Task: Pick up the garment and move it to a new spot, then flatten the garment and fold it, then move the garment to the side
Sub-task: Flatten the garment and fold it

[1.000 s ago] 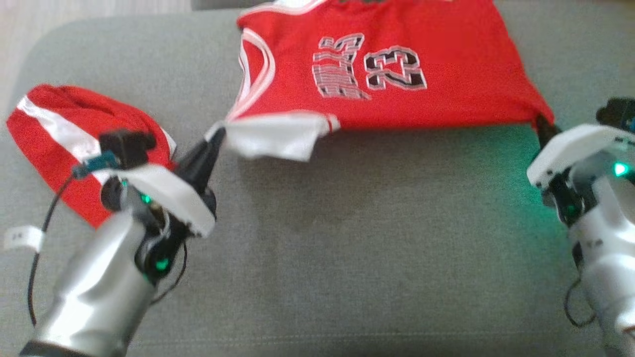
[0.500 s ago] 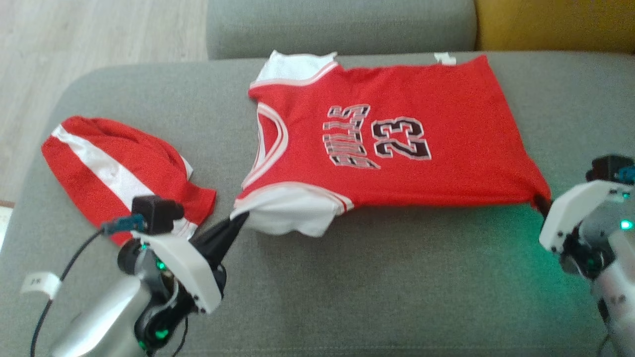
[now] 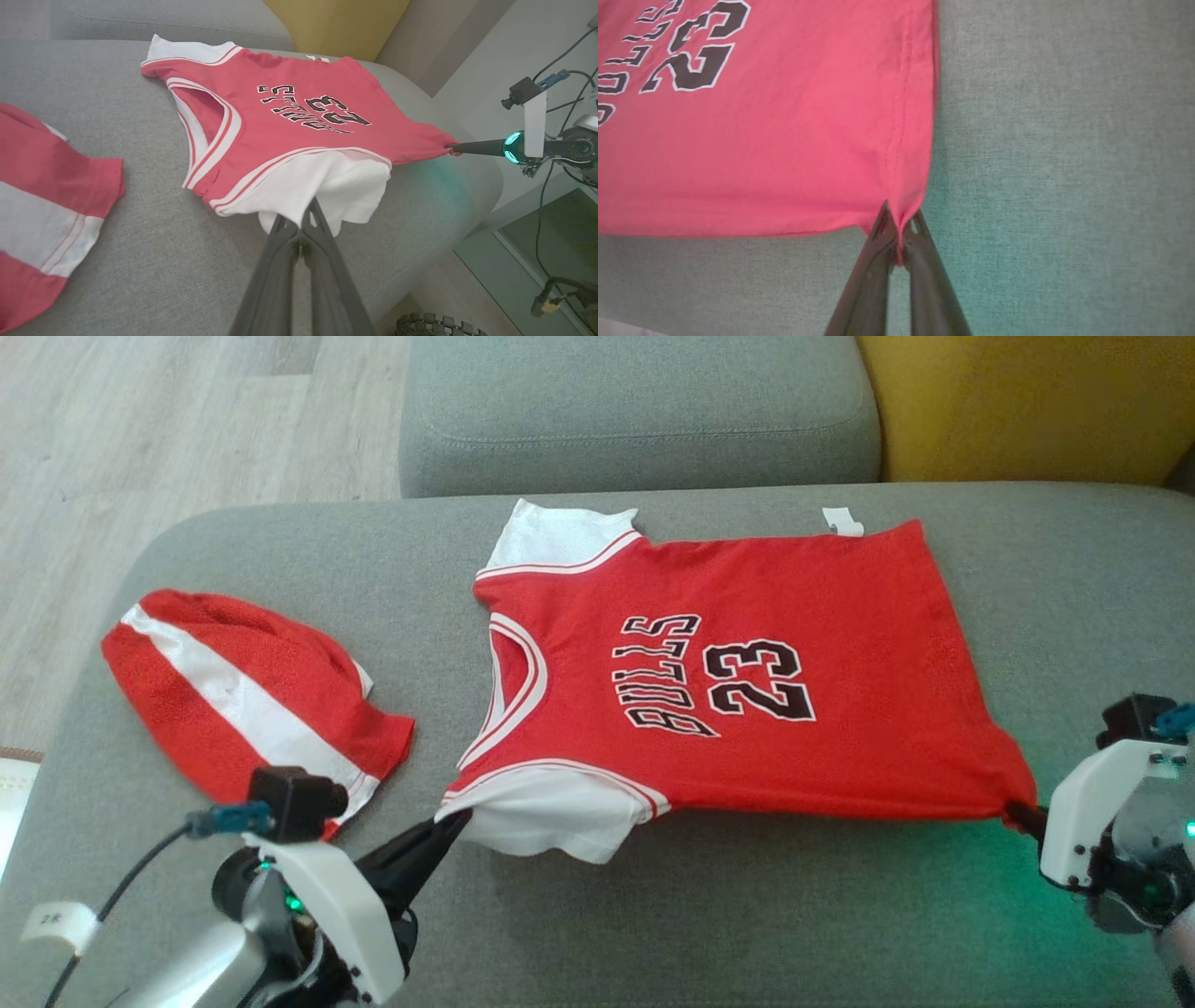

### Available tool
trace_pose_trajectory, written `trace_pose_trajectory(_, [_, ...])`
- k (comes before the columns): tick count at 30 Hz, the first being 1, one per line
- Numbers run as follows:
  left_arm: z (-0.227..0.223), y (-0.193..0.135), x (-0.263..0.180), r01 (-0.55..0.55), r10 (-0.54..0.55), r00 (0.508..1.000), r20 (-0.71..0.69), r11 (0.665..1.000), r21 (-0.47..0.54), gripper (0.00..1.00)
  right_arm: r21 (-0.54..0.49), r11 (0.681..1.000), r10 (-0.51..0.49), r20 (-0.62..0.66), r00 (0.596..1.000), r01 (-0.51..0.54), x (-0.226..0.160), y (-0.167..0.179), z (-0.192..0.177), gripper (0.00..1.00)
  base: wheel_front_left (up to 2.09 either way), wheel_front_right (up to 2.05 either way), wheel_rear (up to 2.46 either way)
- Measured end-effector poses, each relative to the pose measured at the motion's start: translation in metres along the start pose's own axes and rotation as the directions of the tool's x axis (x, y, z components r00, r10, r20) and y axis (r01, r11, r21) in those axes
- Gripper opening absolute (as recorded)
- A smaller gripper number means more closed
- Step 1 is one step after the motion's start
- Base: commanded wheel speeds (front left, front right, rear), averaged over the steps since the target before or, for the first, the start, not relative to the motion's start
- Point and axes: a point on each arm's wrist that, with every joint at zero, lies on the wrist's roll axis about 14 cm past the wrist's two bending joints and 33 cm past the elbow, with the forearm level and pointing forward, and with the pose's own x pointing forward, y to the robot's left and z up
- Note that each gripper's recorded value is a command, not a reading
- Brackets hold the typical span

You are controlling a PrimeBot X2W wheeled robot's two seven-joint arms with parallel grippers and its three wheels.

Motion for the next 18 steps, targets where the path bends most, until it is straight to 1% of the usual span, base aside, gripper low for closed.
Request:
trace_pose_trajectory(4, [0.006,-0.001,0.001,0.001,-0.001,1.0,0.015,1.0,-0.003,0.0,0.009,1.0,0.01,0.015,1.0,-0.01,-0.002,0.001,0.006,0.0,0.0,0.0,0.0])
trace_pose_trajectory(8, [0.013,0.005,0.006,-0.014,0.014,1.0,0.027,1.0,-0.001,0.0,0.014,1.0,0.006,0.032,0.999,-0.007,-0.002,-0.001,0.016,0.0,0.0,0.0,0.0])
trace_pose_trajectory(14, [0.03,0.015,0.018,-0.017,0.015,0.999,0.041,0.999,0.03,0.0,0.016,1.0,0.004,0.022,1.0,-0.004,0.006,0.002,0.021,0.0,0.0,0.0,0.0])
trace_pose_trajectory(18, [0.036,0.024,0.03,-0.014,0.013,1.0,0.018,0.998,0.056,0.0,0.009,1.0,-0.006,0.044,0.999,0.005,0.012,0.003,0.041,0.0,0.0,0.0,0.0])
